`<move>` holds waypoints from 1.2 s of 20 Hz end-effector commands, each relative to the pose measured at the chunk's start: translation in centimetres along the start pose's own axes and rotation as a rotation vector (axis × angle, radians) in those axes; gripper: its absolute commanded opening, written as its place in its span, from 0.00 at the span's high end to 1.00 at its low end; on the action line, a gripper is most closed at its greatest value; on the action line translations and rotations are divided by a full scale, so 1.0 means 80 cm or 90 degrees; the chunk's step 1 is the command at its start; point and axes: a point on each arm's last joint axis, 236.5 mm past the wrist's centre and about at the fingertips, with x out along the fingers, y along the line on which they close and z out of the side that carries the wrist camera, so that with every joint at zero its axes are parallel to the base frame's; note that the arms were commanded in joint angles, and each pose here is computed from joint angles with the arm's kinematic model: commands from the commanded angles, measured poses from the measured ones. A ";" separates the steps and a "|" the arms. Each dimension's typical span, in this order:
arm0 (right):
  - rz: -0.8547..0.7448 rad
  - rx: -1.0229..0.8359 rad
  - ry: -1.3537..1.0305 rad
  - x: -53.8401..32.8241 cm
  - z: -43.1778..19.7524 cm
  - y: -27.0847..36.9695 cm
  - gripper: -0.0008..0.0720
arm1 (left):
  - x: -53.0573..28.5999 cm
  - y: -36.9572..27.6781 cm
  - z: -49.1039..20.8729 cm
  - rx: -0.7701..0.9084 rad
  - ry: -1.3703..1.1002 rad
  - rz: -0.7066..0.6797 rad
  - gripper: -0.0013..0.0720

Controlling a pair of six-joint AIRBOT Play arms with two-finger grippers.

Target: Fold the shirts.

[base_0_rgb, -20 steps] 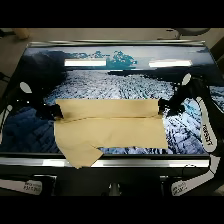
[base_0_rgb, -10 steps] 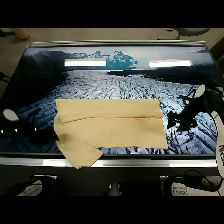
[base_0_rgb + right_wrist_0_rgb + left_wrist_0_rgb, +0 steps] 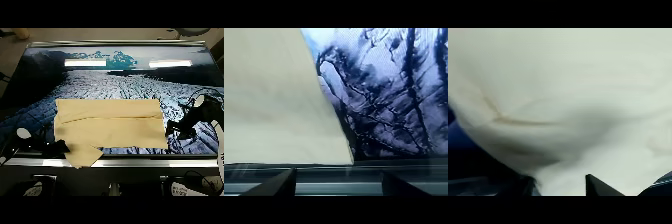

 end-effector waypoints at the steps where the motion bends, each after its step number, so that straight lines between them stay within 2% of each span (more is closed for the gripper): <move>1: 0.021 0.006 0.003 0.031 -0.006 0.005 0.20 | 0.014 -0.002 0.010 -0.009 -0.026 0.015 0.62; 3: 0.049 0.006 -0.002 0.045 -0.005 0.015 0.20 | 0.014 -0.002 0.011 -0.008 -0.027 0.015 0.90; 4: 0.056 0.011 -0.002 0.051 -0.006 0.018 0.20 | 0.013 -0.002 0.010 -0.008 -0.026 0.015 0.94; 6: 0.061 0.019 0.006 0.065 -0.013 0.018 0.21 | 0.010 -0.005 0.012 -0.002 -0.034 0.013 0.94; 8: 0.061 0.024 0.008 0.074 -0.016 0.016 0.33 | 0.005 -0.006 0.015 0.012 -0.046 0.015 0.94; 9: 0.060 0.025 -0.002 0.075 -0.012 0.015 0.47 | 0.003 -0.005 0.016 0.017 -0.051 0.019 0.94; 11: 0.064 0.031 -0.018 0.073 -0.004 0.017 0.95 | -0.006 -0.004 0.023 0.035 -0.071 0.031 0.94; 14: 0.079 -0.012 -0.071 0.035 0.017 0.031 0.96 | -0.059 -0.021 0.057 0.096 -0.148 0.055 0.95; 18: 0.101 -0.049 -0.258 -0.072 0.097 0.070 0.96 | -0.159 -0.070 0.134 0.153 -0.312 0.059 0.95; 20: 0.075 -0.083 -0.317 -0.095 0.144 0.088 0.96 | -0.170 -0.082 0.173 0.144 -0.321 0.050 0.95; 24: 0.053 -0.029 -0.328 -0.096 0.224 0.088 0.96 | -0.168 -0.099 0.269 0.153 -0.296 0.058 0.95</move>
